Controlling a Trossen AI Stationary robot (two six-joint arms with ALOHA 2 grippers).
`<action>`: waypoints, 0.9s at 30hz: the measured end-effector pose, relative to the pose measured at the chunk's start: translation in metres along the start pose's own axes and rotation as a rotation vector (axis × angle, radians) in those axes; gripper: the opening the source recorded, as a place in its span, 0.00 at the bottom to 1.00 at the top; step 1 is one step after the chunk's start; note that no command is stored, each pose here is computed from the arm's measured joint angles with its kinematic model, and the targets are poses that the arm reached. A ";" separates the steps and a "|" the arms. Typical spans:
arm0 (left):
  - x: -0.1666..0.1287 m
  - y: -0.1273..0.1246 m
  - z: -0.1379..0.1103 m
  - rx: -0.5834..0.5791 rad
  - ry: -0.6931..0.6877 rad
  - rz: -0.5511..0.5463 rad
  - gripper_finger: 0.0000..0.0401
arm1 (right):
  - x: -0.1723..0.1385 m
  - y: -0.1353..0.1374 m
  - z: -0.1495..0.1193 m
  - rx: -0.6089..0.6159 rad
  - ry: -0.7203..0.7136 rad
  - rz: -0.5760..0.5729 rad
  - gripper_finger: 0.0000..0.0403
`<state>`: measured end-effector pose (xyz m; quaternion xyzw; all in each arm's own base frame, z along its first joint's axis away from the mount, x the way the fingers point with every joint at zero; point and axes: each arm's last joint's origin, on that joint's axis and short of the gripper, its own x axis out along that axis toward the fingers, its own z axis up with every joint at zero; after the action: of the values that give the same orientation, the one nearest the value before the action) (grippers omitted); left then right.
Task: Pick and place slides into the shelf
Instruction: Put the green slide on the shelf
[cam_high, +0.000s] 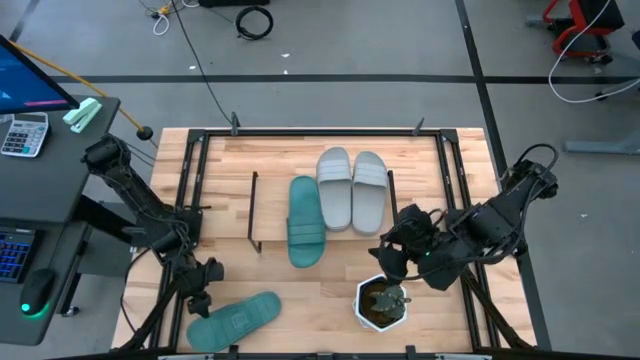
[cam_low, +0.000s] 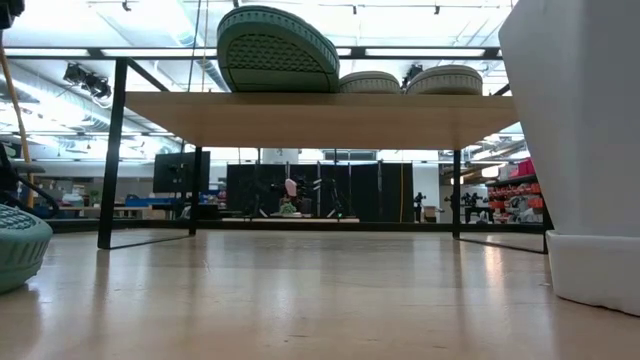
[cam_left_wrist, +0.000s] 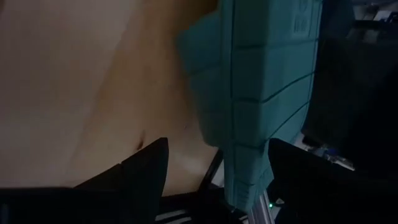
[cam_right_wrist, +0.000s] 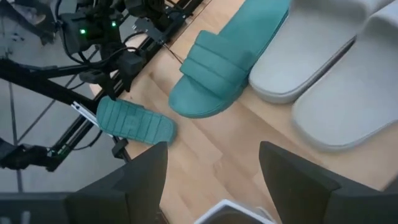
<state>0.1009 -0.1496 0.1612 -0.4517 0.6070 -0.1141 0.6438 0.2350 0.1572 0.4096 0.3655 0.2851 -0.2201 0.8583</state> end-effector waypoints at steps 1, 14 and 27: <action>0.000 0.000 0.000 0.004 -0.001 0.000 0.70 | 0.004 0.003 -0.002 0.005 0.002 0.001 0.65; 0.001 -0.001 0.000 0.011 -0.001 -0.007 0.82 | 0.071 0.047 -0.047 0.081 0.109 0.098 0.65; 0.011 -0.004 0.002 0.036 0.010 -0.025 0.85 | 0.062 0.049 -0.041 0.089 0.110 0.151 0.65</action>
<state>0.1071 -0.1585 0.1557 -0.4469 0.6023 -0.1353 0.6475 0.2965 0.2090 0.3705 0.4352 0.2932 -0.1470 0.8385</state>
